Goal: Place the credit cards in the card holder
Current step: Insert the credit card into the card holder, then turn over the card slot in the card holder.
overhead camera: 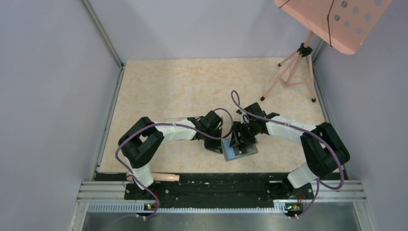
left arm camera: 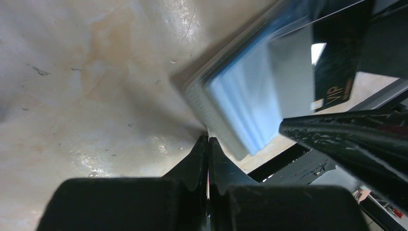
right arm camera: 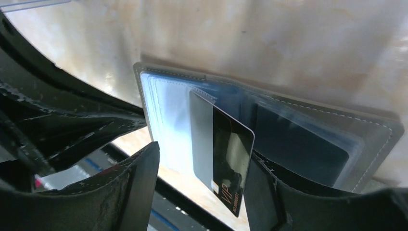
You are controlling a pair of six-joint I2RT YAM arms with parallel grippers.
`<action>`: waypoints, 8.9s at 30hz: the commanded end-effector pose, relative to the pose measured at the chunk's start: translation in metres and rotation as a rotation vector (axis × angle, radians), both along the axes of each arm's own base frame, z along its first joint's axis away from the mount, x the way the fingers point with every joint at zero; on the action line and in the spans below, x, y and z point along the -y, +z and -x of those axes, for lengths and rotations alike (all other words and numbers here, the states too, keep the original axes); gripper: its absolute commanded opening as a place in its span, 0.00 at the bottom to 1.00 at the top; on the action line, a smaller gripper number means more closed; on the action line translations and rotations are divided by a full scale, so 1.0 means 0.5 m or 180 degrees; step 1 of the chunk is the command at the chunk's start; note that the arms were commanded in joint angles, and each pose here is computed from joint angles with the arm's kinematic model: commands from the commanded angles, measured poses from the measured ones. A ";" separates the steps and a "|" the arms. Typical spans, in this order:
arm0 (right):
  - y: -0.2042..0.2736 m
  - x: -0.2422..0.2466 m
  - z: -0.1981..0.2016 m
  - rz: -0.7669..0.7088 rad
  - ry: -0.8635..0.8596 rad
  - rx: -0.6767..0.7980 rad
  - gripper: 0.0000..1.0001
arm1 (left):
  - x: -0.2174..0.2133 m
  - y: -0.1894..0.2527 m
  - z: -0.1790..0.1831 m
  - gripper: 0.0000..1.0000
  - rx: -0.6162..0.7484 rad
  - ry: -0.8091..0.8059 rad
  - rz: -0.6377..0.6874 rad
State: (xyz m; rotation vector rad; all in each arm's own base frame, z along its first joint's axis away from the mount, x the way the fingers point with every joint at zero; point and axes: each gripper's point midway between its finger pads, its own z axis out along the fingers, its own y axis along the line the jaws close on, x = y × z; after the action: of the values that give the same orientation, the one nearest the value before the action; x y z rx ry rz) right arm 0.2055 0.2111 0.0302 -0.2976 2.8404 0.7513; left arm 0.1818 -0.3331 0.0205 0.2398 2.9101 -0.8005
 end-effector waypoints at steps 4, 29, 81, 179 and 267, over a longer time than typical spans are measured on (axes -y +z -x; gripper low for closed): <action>0.000 -0.062 0.006 -0.0523 0.0034 -0.0202 0.52 | 0.013 0.022 -0.017 0.00 0.0120 0.0058 0.0170; 0.006 -0.058 0.028 0.0199 0.0308 0.0062 0.64 | 0.023 0.000 -0.019 0.00 -0.0019 0.0032 0.0090; 0.025 -0.062 0.018 0.0189 0.0437 0.0271 0.75 | 0.012 0.006 -0.021 0.05 -0.0066 0.0210 0.0212; 0.095 0.040 -0.017 0.0164 -0.0022 0.0408 0.52 | 0.027 0.005 -0.049 0.08 0.0064 -0.0051 -0.0096; -0.074 -0.042 0.074 -0.0555 -0.0130 -0.0551 0.24 | 0.028 0.059 -0.057 0.40 0.0193 0.0274 0.0165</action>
State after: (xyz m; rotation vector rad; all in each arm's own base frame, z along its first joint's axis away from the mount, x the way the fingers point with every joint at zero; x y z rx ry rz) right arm 0.1787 0.2429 0.0185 -0.1405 2.8361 1.1821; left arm 0.2078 -0.3335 0.0444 0.0868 2.8573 -0.7430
